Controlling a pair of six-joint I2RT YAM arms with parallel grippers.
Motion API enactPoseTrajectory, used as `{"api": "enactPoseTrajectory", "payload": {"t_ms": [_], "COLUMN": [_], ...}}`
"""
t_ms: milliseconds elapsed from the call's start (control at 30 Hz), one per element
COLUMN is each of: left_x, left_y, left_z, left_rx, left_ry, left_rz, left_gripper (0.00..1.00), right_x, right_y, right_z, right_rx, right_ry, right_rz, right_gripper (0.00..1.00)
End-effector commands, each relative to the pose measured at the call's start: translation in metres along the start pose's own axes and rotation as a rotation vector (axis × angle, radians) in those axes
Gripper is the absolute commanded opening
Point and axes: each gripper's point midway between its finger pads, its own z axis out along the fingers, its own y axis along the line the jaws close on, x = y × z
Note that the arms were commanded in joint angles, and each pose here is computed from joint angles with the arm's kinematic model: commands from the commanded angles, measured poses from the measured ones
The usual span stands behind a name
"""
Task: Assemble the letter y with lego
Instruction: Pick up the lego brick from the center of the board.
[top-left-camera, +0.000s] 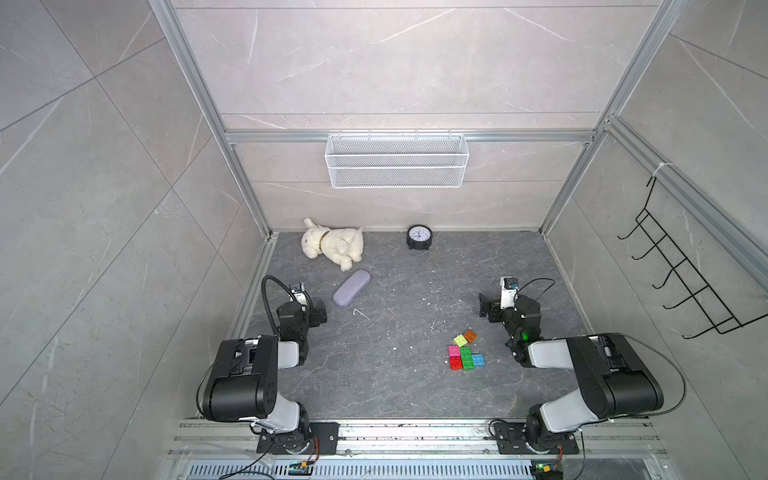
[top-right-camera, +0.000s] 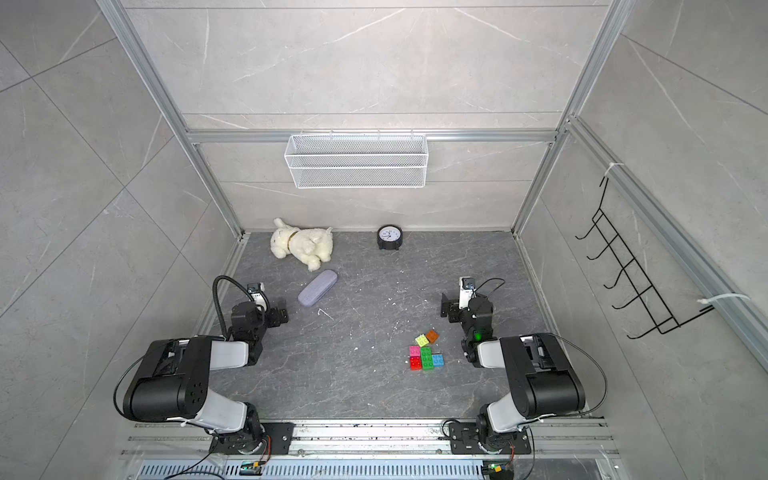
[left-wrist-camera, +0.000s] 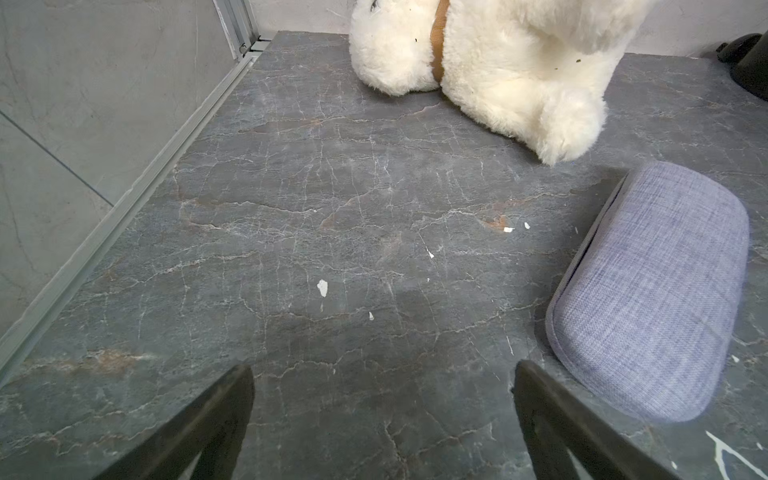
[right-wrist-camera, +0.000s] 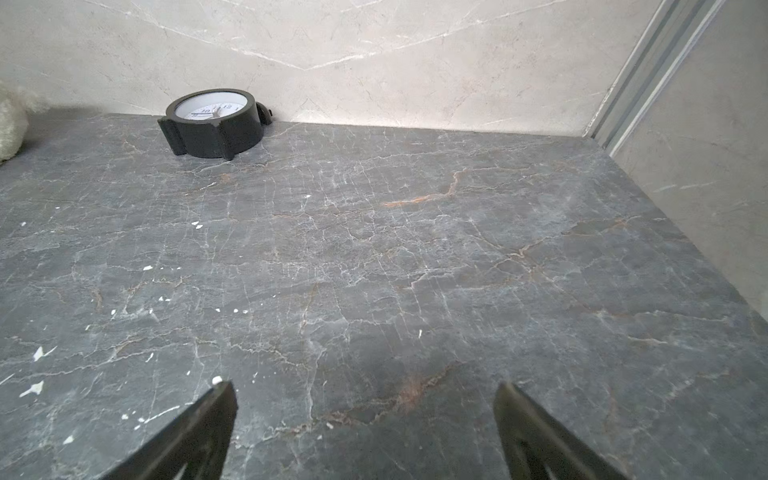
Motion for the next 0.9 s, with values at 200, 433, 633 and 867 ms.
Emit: {"api": "enactPoseTrajectory", "payload": {"t_ms": [200,433,633,867], "left_x": [-0.0237,-0.0239,-0.0236,-0.0236], "left_y": [0.0001,0.0002,0.0001,0.0001], "left_z": [0.0003,0.0003,0.0002,0.0005], "left_rx": [0.004,0.004,0.004,0.005], "left_ry": [-0.079,-0.079,-0.079,-0.078], "left_rz": [-0.001,-0.001,-0.001,-0.001], "left_gripper": [1.0,1.0,1.0,1.0], "right_x": [-0.0051,-0.0042,-0.0044,-0.0035], "right_y": [0.0047,0.0041,0.0039,0.0022], "right_z": [-0.0002,0.0003,0.0006,0.0011], "right_rx": [-0.019,-0.017,-0.017,-0.018], "right_ry": [-0.022,-0.016,-0.016,-0.009], "right_rz": [-0.018,-0.012,-0.009,-0.001], "right_gripper": [0.99,0.99,0.99,0.99]}}
